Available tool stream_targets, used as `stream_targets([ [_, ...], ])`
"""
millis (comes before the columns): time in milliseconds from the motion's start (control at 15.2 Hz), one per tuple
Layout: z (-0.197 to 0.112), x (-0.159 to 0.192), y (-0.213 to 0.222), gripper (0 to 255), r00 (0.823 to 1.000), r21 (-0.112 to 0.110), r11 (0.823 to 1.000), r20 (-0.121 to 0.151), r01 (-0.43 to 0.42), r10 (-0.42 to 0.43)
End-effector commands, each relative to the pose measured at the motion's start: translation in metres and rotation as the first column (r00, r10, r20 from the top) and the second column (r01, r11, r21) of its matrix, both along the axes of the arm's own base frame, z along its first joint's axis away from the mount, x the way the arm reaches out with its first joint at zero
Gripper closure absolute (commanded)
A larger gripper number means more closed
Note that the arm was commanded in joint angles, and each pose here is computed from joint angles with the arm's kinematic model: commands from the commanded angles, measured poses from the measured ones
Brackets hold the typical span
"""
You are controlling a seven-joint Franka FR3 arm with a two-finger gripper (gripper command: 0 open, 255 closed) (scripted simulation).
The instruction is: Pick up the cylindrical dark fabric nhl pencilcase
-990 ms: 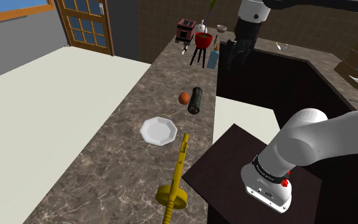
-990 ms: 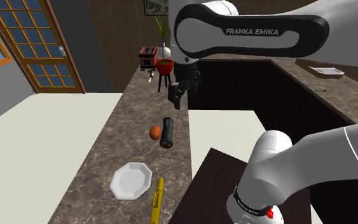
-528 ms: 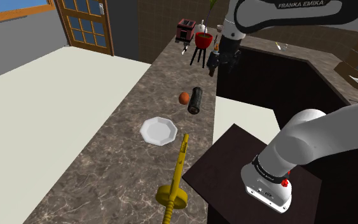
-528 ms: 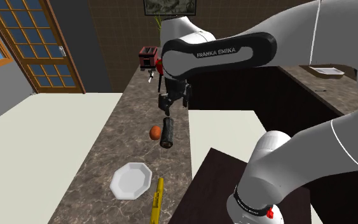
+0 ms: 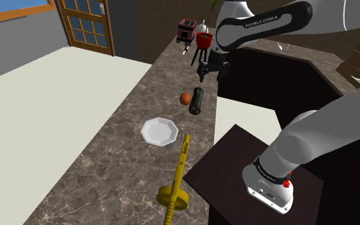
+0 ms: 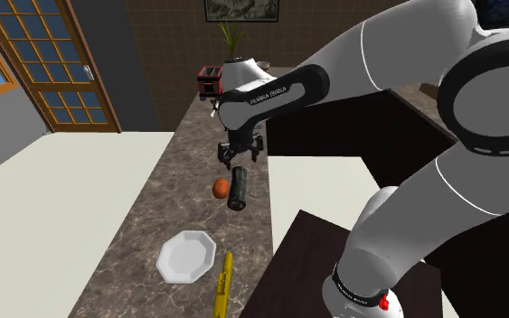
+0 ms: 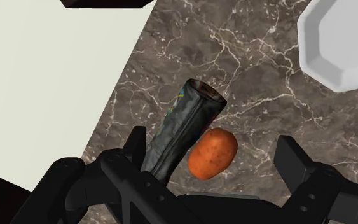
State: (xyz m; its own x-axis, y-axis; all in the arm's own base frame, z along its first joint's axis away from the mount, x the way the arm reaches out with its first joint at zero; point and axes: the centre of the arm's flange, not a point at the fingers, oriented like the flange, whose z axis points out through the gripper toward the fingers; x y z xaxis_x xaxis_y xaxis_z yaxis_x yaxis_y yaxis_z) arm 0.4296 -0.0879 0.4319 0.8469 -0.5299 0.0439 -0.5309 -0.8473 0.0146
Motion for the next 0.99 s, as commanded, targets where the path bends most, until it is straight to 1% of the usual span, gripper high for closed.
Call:
stream_targets([
  [0,-0.023,0.012,-0.012,0,0.999,0.002,0.999,0.009,0.054,-0.054],
  [198,-0.053,0.030,-0.029,0,0.991,0.006,0.991,0.019,0.131,-0.131],
  [462,-0.093,0.053,-0.053,0,0.972,0.012,0.973,0.032,0.232,-0.233],
  [660,-0.123,0.068,-0.073,0,0.951,0.017,0.952,0.042,0.307,-0.307],
  [924,-0.163,0.087,-0.101,0,0.913,0.026,0.915,0.054,0.403,-0.404],
])
